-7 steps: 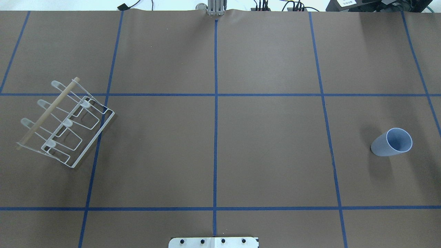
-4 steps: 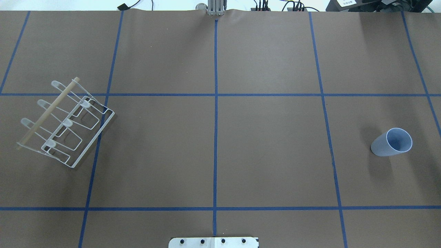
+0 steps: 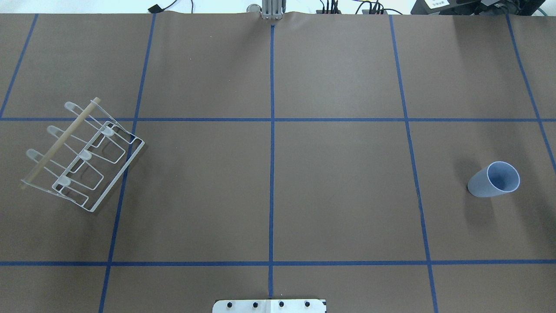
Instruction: Hang cup on cup holder
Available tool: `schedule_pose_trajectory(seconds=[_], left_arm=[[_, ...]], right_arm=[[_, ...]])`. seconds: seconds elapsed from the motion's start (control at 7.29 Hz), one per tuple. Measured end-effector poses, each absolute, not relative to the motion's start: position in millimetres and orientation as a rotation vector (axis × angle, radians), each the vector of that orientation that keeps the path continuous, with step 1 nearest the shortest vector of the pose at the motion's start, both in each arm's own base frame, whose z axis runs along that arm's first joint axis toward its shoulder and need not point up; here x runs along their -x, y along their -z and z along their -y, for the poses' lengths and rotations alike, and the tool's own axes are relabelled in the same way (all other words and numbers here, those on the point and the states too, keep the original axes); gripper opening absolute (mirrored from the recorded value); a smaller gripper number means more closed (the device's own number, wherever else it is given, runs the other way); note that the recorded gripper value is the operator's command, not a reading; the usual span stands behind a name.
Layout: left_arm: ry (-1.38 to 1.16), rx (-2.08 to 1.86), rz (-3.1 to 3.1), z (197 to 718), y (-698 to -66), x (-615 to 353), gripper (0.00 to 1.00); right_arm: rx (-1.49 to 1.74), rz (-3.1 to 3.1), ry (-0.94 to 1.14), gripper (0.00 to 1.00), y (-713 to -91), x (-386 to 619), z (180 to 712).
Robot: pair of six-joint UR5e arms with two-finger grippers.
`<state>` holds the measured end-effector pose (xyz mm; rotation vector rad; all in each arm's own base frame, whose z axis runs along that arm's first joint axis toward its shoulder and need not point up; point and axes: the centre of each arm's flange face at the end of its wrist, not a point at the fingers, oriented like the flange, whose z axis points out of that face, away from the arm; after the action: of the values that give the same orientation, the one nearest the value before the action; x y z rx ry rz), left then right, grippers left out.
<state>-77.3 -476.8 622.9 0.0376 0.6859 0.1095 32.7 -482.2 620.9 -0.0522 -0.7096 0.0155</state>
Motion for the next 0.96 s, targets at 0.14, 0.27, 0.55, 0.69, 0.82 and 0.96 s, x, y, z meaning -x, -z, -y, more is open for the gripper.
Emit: schedule_pose_trajectory(seconds=[0.14, 0.27, 0.55, 0.69, 0.82, 0.96], left_arm=[[-0.114, -0.050, -0.687, 476.8, -616.3, 77.3, 0.98], [-0.121, -0.067, -0.693, 476.0, -605.4, 76.8, 0.98], [-0.137, -0.100, -0.711, 474.8, -584.8, 73.3, 0.98], [-0.148, -0.121, -0.714, 471.8, -574.5, 71.6, 0.98], [-0.156, -0.135, -0.716, 466.2, -568.8, 70.8, 0.98], [-0.161, -0.141, -0.730, 462.0, -566.5, 69.5, 0.98]], right_arm=[[0.024, 0.708, 0.001, 1.00, -606.3, -30.3, 485.9], [-0.012, 0.705, 0.030, 1.00, -586.0, -24.5, 496.3], [-0.039, 0.744, 0.068, 1.00, -564.2, -9.6, 506.0], [-0.036, 0.786, 0.104, 1.00, -559.2, 7.1, 503.6], [-0.038, 0.820, 0.147, 1.00, -556.4, 25.1, 497.1], [-0.045, 0.848, 0.194, 1.00, -557.6, 42.9, 487.5]])
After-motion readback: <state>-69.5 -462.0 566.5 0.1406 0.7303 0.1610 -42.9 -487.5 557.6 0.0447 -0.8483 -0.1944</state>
